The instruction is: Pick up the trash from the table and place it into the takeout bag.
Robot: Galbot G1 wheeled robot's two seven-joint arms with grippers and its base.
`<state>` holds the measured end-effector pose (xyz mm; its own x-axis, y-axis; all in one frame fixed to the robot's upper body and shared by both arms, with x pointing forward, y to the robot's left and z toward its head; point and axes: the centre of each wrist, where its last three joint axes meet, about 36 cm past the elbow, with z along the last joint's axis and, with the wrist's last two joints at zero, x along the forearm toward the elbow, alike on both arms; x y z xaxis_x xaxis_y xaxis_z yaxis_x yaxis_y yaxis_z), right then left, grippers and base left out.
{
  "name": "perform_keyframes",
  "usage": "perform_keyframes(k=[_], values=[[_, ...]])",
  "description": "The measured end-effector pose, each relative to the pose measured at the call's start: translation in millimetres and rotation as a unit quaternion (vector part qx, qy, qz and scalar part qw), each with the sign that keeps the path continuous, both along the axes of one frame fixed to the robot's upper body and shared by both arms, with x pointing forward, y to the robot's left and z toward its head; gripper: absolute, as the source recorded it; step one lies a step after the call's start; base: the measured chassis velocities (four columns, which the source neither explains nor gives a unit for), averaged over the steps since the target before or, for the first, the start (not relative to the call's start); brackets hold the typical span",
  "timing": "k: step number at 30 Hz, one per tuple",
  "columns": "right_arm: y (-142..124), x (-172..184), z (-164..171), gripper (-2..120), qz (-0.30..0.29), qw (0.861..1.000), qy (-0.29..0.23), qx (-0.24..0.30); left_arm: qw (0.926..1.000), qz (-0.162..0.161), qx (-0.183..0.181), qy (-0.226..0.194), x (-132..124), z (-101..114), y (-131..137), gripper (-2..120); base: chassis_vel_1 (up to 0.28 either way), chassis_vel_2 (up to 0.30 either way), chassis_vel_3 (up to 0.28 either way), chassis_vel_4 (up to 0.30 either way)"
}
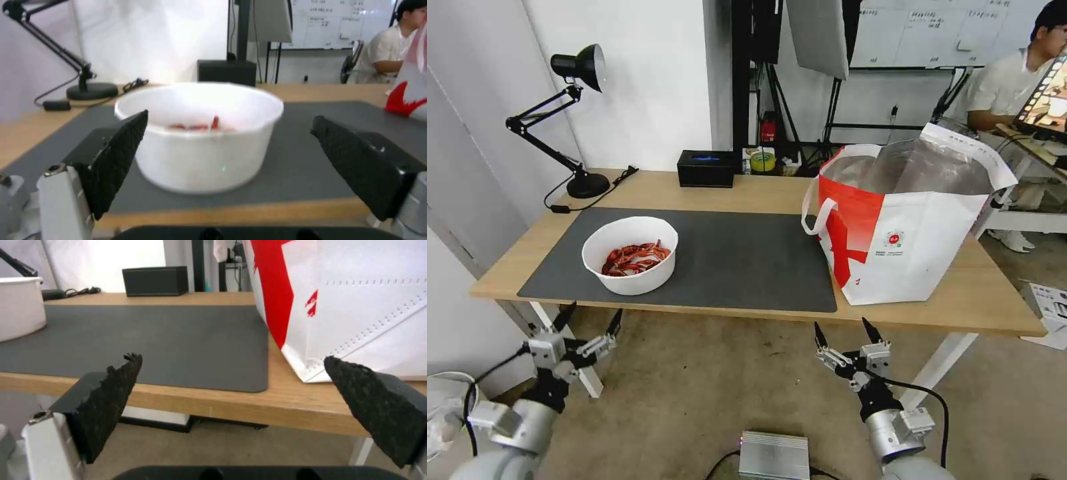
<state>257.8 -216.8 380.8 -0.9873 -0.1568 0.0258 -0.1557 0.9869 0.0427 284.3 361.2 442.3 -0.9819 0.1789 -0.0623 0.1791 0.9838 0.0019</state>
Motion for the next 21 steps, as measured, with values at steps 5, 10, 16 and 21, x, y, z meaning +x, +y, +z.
perform_keyframes(k=[5, 10, 16, 21], values=[[0, 0, 0, 100, 0.0, 1.0, 0.0, 0.0, 0.9999, -0.009, -0.002, 0.005, 20, 25, 9, 100, 0.0, 0.0, 0.0, 0.0], [0, 0, 0, 100, 0.0, 1.0, 0.0, 0.0, 0.9997, -0.01, 0.003, 0.021, 39, 43, 15, 100, 0.0, 0.0, 0.0, 0.0], [0, 0, 0, 100, 0.0, 1.0, 0.0, 0.0, 0.9975, -0.022, 0.042, 0.051, 80, 62, 35, 100, 0.0, 0.0, 0.0, 0.0], [0, 0, 0, 100, 0.0, 1.0, 0.0, 0.0, 0.9948, -0.02, 0.057, 0.082, 115, 82, 48, 100, 0.0, 0.0, 0.0, 0.0]])
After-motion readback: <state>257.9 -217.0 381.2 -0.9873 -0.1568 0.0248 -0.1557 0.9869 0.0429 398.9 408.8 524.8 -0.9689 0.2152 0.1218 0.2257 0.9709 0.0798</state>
